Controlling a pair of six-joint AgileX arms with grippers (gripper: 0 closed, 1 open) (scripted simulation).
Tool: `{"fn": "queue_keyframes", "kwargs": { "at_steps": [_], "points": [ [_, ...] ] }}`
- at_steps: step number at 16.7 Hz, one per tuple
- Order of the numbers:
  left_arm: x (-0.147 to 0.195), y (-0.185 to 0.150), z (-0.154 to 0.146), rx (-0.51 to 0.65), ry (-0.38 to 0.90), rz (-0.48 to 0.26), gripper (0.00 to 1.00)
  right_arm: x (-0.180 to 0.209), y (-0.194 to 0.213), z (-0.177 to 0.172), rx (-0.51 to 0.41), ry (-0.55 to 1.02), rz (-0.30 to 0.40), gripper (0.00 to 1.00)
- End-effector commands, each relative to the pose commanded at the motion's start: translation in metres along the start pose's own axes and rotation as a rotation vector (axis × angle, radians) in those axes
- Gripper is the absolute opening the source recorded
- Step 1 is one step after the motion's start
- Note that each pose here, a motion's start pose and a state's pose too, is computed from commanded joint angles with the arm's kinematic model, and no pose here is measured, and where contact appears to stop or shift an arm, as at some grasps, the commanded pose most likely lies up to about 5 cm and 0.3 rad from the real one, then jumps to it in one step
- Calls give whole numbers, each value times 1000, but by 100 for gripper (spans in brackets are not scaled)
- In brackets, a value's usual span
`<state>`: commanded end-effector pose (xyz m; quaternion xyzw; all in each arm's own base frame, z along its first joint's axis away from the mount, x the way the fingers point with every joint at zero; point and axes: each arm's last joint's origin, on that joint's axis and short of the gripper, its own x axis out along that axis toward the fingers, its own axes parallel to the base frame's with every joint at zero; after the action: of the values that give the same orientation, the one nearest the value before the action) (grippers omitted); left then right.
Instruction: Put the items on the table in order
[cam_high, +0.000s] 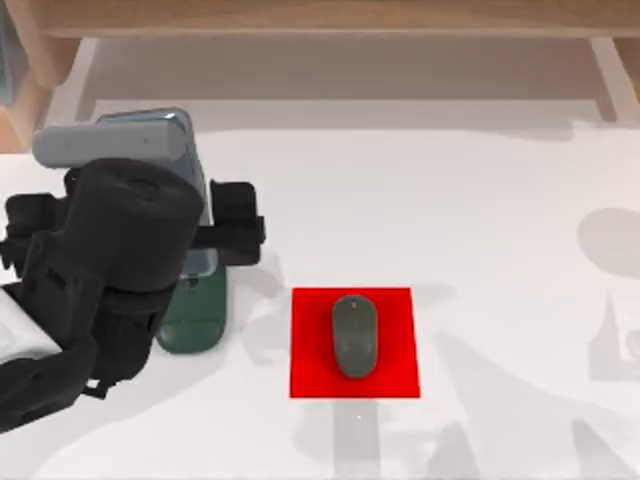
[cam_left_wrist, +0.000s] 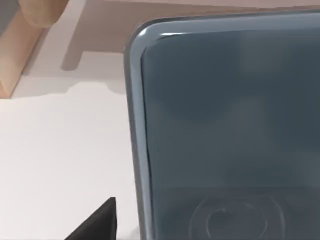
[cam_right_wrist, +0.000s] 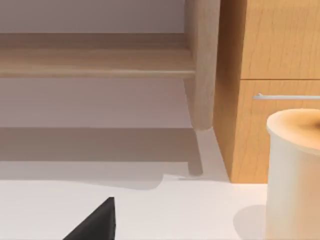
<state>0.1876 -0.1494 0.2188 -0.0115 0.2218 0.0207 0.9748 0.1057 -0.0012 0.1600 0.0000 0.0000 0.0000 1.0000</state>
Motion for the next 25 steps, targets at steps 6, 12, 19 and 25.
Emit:
{"fn": "queue_keyframes", "kwargs": {
  "at_steps": [6,12,19,25],
  "points": [
    [1,2,-3,-1,10,-5,100,0,0,0,0,0,0,100],
    [-10,42,-4,-37,-26,-38,100,0,0,0,0,0,0,100],
    [-37,115,-34,-72,-197,-71,100,0,0,0,0,0,0,100],
    [-46,147,-73,-10,-411,-55,100,0,0,0,0,0,0,100]
  ]
}}
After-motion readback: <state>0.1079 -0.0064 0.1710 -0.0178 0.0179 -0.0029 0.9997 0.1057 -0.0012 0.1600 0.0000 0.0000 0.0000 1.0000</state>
